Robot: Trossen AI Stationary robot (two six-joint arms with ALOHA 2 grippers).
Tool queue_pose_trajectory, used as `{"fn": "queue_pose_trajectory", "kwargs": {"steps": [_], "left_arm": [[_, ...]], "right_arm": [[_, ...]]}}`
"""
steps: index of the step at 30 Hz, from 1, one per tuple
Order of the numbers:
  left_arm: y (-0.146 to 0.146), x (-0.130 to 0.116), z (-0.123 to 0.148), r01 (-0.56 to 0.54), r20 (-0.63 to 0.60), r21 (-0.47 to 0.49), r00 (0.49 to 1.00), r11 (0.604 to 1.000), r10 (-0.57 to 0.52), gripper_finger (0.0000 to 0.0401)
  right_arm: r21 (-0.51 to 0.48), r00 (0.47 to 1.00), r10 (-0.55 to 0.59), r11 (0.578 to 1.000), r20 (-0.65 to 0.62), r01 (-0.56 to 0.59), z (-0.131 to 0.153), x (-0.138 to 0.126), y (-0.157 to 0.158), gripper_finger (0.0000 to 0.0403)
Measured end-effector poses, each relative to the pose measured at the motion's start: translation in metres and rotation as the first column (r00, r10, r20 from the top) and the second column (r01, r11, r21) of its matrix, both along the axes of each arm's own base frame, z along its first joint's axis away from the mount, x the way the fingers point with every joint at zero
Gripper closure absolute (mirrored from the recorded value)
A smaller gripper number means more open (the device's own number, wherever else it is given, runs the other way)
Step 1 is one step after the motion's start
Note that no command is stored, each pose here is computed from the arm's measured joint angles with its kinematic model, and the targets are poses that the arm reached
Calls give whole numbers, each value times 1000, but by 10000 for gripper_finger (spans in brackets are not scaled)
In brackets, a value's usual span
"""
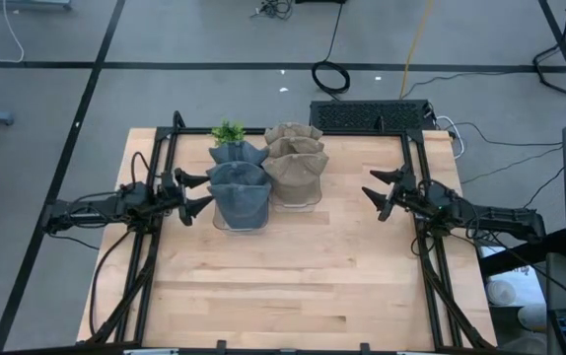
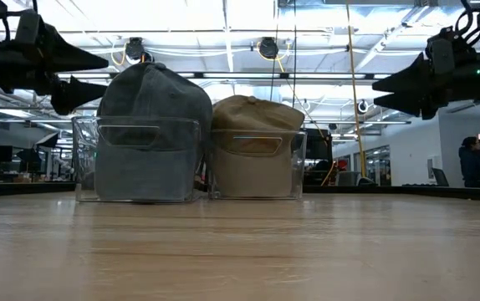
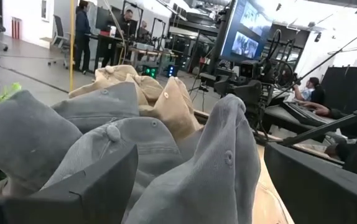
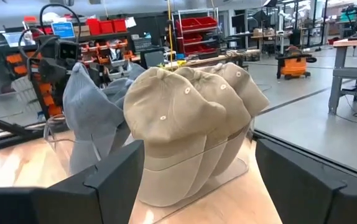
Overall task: Pick & Place hat
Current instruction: Return to Home Position
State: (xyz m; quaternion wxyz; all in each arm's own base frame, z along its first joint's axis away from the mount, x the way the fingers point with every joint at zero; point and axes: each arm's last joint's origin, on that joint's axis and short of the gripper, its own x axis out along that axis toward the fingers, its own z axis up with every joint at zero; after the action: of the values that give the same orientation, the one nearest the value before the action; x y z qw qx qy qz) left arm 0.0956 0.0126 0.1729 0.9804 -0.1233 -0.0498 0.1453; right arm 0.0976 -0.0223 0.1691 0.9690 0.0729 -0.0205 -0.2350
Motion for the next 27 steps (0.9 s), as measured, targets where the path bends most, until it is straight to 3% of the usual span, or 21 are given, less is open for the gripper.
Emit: {"fn": "queue_pose_trajectory", "kwargs": {"steps": [11, 20, 27], "left_arm": [[-1, 0, -1, 20, -20, 25, 1000, 999, -19, 54], [-3, 3, -4, 105, -63, 20, 993, 994, -103, 43], [-3, 4, -4, 109, -42, 14, 993, 994, -108, 49]], "right_arm": [[0, 999, -11, 1000, -35, 11, -3, 1, 0, 110], [3, 997, -11, 1000, -74, 11, -6, 5, -1, 110], [73, 999, -11, 997, -41, 14, -6, 5, -1, 110]]}}
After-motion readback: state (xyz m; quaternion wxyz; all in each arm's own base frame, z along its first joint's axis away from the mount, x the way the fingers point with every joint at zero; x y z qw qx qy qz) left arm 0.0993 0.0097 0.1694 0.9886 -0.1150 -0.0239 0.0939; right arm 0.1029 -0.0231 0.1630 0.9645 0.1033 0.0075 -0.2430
